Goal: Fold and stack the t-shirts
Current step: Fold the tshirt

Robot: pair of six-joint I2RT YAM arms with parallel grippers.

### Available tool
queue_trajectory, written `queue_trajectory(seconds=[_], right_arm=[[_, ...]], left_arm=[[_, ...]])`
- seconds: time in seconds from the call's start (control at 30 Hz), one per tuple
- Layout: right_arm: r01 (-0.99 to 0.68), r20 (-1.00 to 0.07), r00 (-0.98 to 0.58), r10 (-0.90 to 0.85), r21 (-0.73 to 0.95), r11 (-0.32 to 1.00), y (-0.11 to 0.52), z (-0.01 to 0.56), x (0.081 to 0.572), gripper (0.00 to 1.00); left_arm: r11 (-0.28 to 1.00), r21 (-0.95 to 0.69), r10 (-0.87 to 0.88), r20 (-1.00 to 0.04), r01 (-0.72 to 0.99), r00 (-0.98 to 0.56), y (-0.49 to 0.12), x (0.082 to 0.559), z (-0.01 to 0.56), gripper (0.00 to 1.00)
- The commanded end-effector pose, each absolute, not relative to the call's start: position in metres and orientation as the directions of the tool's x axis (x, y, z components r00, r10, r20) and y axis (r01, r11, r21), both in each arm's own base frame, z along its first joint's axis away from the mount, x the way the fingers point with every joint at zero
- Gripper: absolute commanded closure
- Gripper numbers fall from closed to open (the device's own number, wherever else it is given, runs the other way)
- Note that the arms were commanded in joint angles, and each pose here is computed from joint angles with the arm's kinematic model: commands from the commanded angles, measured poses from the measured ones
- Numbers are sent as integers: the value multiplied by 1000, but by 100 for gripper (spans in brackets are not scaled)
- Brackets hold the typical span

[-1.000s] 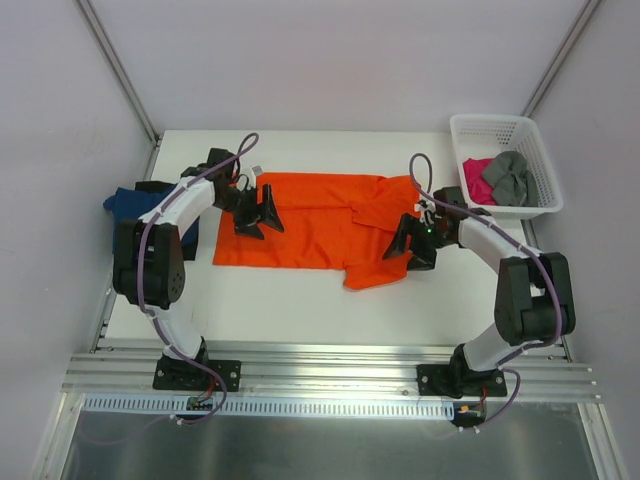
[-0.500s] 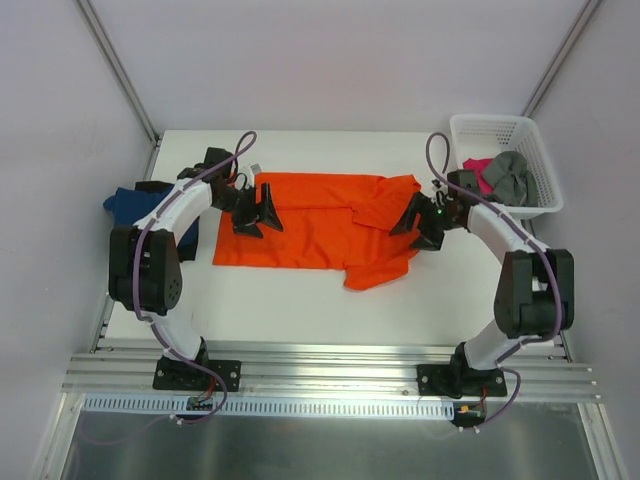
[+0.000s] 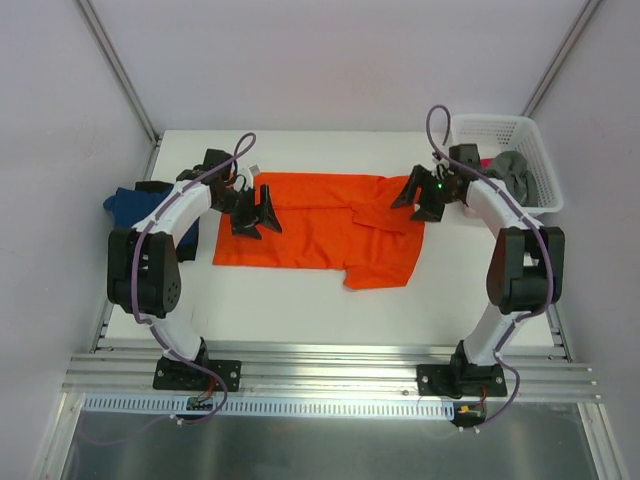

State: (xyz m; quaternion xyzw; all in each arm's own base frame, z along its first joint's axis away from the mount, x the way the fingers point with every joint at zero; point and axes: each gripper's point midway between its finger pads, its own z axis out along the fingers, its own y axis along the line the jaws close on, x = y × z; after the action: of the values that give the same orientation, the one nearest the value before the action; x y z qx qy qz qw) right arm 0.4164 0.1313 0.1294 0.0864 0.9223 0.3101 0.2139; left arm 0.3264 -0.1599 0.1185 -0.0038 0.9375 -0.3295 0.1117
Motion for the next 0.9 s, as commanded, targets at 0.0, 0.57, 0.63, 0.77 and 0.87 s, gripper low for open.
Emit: queue_trajectory(seconds=[0.0,0.57,0.63,0.77,0.87], right_arm=[[93,-219,-940,262,574,814,121,116,344,27],[174,-56,-972,226,470,865,109,44,258,27],[175,-56,-972,227,471,865,111,39,258,27],[152,-52,-978,202,481,863,122,35,261,27],[133,-51,-982,181,495,859,135,35,268,27]], left_arm=[[782,-611,-68,-274,119,-959,-160,324,138,30],[754,-649,-81,-240,98,-967,-166,322,140,30],[756,-648,-80,-237,96,-968,-166,321,139,30],[765,-638,-80,-234,91,-969,-164,320,134,30],[767,-635,-79,-234,91,-969,-163,321,133,30]])
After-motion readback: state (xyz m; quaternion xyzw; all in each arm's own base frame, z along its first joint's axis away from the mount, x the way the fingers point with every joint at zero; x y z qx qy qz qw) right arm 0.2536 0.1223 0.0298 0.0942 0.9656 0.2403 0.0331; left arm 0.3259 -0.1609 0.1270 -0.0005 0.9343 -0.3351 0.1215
